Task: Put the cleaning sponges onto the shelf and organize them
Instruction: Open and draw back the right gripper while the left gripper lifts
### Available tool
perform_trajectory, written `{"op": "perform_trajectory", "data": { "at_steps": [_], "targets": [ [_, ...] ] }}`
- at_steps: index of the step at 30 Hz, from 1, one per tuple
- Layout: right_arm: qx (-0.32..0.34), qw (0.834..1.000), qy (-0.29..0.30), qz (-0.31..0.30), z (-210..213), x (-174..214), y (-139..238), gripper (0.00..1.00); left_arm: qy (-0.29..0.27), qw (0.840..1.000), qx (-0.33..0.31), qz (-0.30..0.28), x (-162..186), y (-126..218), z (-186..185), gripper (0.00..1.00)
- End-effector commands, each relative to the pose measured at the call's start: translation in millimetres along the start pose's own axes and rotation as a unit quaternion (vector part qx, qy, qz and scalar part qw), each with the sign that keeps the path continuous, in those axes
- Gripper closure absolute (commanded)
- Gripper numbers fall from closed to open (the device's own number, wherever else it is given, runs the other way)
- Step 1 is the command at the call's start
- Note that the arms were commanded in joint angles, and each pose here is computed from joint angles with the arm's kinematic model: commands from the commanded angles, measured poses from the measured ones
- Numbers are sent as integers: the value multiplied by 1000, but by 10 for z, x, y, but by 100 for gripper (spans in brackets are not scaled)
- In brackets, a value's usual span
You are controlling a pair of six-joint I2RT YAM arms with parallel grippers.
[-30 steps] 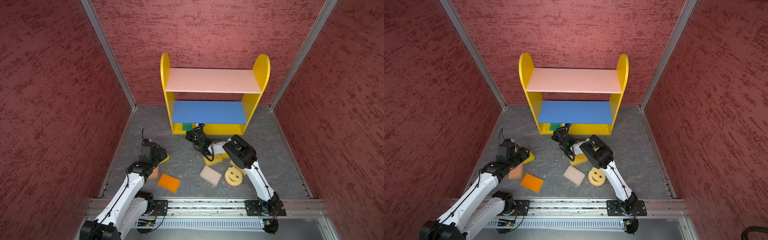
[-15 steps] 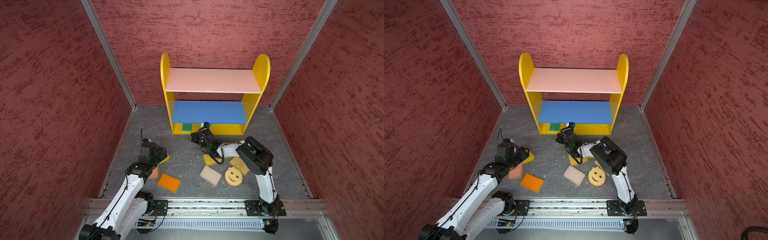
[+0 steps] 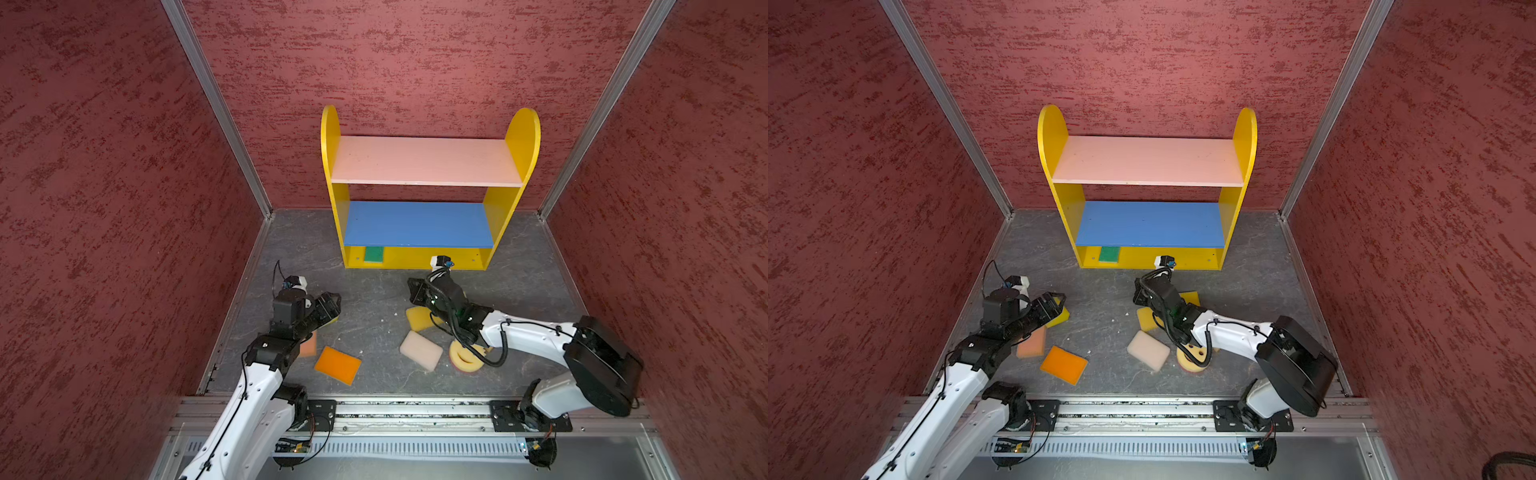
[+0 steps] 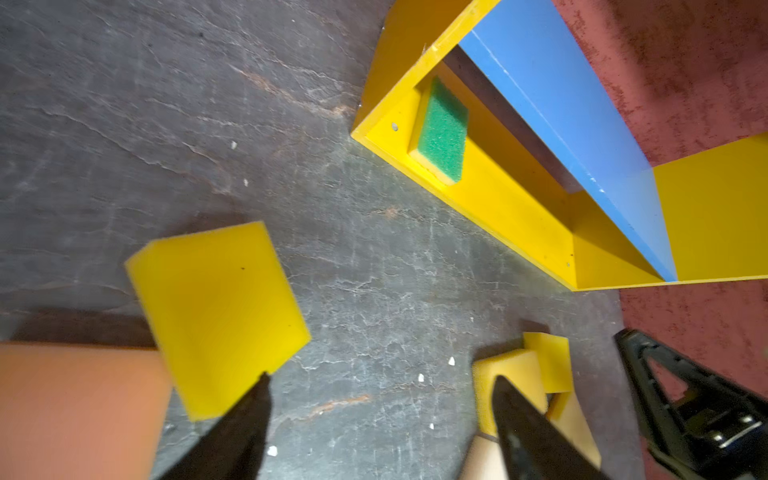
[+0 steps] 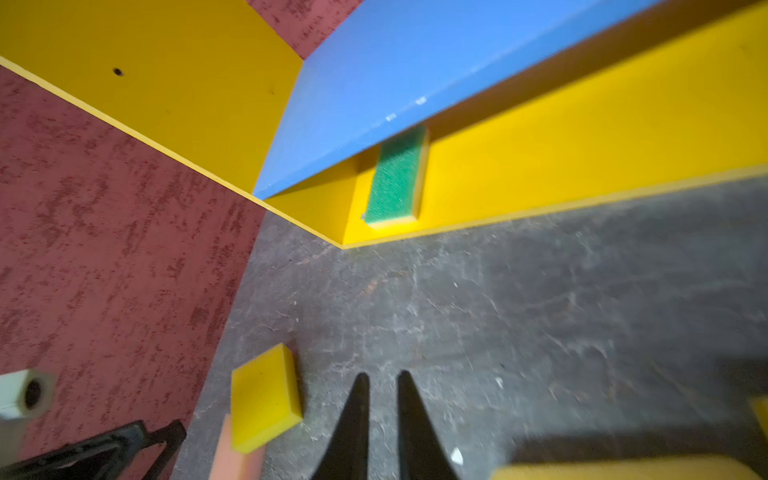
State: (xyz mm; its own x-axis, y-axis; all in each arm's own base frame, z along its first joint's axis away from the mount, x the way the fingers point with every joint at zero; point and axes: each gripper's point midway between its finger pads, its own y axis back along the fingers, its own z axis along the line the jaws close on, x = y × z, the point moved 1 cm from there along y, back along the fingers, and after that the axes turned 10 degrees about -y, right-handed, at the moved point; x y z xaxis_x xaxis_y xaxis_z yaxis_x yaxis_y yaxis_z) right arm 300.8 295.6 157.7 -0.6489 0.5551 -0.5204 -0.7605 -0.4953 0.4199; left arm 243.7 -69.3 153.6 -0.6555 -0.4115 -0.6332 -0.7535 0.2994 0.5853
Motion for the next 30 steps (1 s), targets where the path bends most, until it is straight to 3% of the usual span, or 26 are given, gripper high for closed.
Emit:
{"op": "perform_trajectory", "data": {
  "at_steps": [1,6,16,23,30],
  "targets": [
    [85,996,8,-6,-296,69,209,69,-27,998,43,28,112,56,-155,1],
    [153,987,-8,38,-564,382,399,53,-48,996,72,38,185,162,-263,1],
    [213,969,14,121,-755,892,591,44,-49,986,141,73,367,195,-440,0],
    [247,964,-1,101,-992,858,679,35,-37,980,166,101,543,63,-439,8],
    [214,972,-64,74,-1115,664,500,33,-54,976,166,129,632,20,-471,11]
  ]
}}
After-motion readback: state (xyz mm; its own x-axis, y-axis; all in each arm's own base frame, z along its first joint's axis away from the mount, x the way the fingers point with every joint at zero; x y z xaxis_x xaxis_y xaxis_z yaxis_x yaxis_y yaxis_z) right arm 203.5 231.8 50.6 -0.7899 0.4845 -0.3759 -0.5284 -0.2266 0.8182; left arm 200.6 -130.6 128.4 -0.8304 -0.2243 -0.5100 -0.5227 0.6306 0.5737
